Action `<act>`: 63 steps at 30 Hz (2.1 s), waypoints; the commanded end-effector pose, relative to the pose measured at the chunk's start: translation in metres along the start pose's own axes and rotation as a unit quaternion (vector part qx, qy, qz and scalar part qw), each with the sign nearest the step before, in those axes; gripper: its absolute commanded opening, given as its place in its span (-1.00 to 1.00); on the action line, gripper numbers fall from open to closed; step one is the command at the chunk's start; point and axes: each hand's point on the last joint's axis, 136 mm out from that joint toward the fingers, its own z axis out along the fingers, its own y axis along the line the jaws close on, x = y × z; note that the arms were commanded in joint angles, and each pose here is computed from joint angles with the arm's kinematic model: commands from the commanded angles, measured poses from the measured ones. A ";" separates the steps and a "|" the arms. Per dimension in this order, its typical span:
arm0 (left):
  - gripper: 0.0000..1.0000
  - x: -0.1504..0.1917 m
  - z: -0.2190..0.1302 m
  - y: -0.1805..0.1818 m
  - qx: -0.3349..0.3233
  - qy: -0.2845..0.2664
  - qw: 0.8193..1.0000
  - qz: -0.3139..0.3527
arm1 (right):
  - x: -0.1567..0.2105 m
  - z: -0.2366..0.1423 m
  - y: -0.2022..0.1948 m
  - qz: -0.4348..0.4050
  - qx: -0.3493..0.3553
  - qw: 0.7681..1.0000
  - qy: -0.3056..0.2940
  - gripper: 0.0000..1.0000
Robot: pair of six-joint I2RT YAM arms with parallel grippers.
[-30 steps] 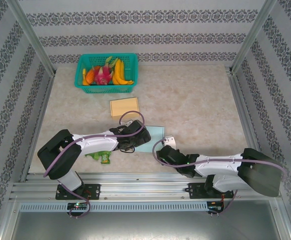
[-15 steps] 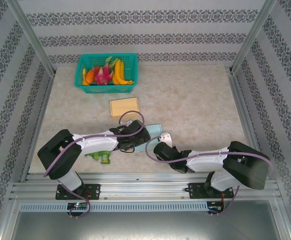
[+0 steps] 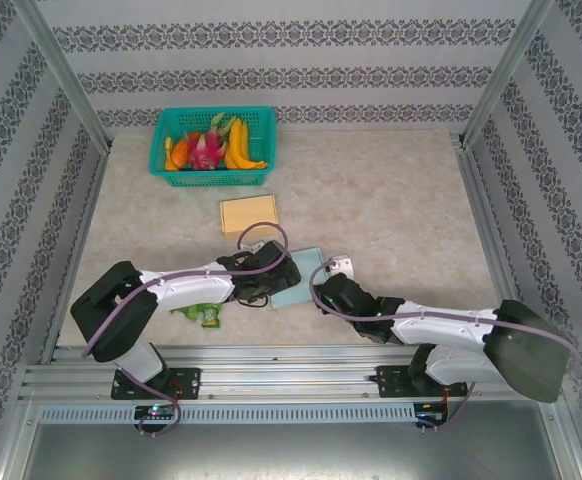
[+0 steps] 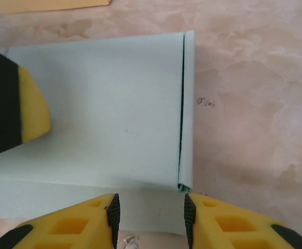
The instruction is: Fold the paper box
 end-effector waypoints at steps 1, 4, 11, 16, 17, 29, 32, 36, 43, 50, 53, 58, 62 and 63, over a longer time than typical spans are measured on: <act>0.86 -0.007 -0.027 -0.011 0.010 -0.013 0.999 0.029 | 0.014 -0.009 -0.007 -0.005 -0.005 0.999 0.032 -0.20; 0.88 -0.022 -0.049 -0.020 0.025 -0.048 0.997 0.056 | 0.012 -0.022 -0.007 -0.001 -0.018 0.999 0.029 -0.20; 0.95 -0.063 -0.062 -0.052 0.039 -0.097 0.972 0.209 | 0.019 -0.041 -0.014 0.017 -0.044 0.999 0.020 -0.20; 0.96 -0.070 -0.030 -0.074 0.089 -0.048 0.966 0.240 | 0.028 -0.045 -0.010 0.028 -0.069 0.997 0.033 -0.19; 0.96 -0.074 -0.024 -0.075 0.087 -0.043 0.966 0.240 | 0.029 -0.046 -0.009 0.032 -0.075 0.996 0.035 -0.18; 0.97 -0.098 0.013 -0.062 0.066 -0.027 0.975 0.213 | 0.041 -0.042 -0.012 0.039 -0.082 0.995 0.039 -0.14; 0.97 -0.098 0.017 -0.057 0.061 -0.025 0.975 0.213 | 0.039 -0.041 -0.013 0.038 -0.077 0.996 0.034 -0.13; 0.97 -0.094 0.024 -0.054 0.064 -0.016 0.976 0.209 | 0.037 -0.038 -0.014 0.037 -0.071 0.996 0.031 -0.13; 0.97 -0.083 0.030 -0.050 0.076 0.001 0.977 0.201 | 0.037 -0.030 -0.013 0.026 -0.057 0.997 0.037 -0.12; 0.97 -0.072 0.033 -0.044 0.089 0.017 0.978 0.189 | 0.038 -0.024 -0.012 0.020 -0.050 0.997 0.047 -0.11; 0.97 -0.068 0.033 -0.042 0.094 0.020 0.978 0.184 | 0.038 -0.022 -0.012 0.017 -0.047 0.998 0.048 -0.12; 0.97 -0.062 0.034 -0.037 0.096 0.028 0.979 0.177 | 0.038 -0.019 -0.012 0.014 -0.042 0.998 0.052 -0.11; 0.97 -0.058 0.031 -0.033 0.100 0.031 0.980 0.168 | 0.037 -0.015 -0.012 0.010 -0.036 0.998 0.053 -0.12; 0.97 -0.056 0.030 -0.033 0.102 0.032 0.980 0.167 | 0.036 -0.014 -0.012 0.010 -0.034 0.998 0.053 -0.12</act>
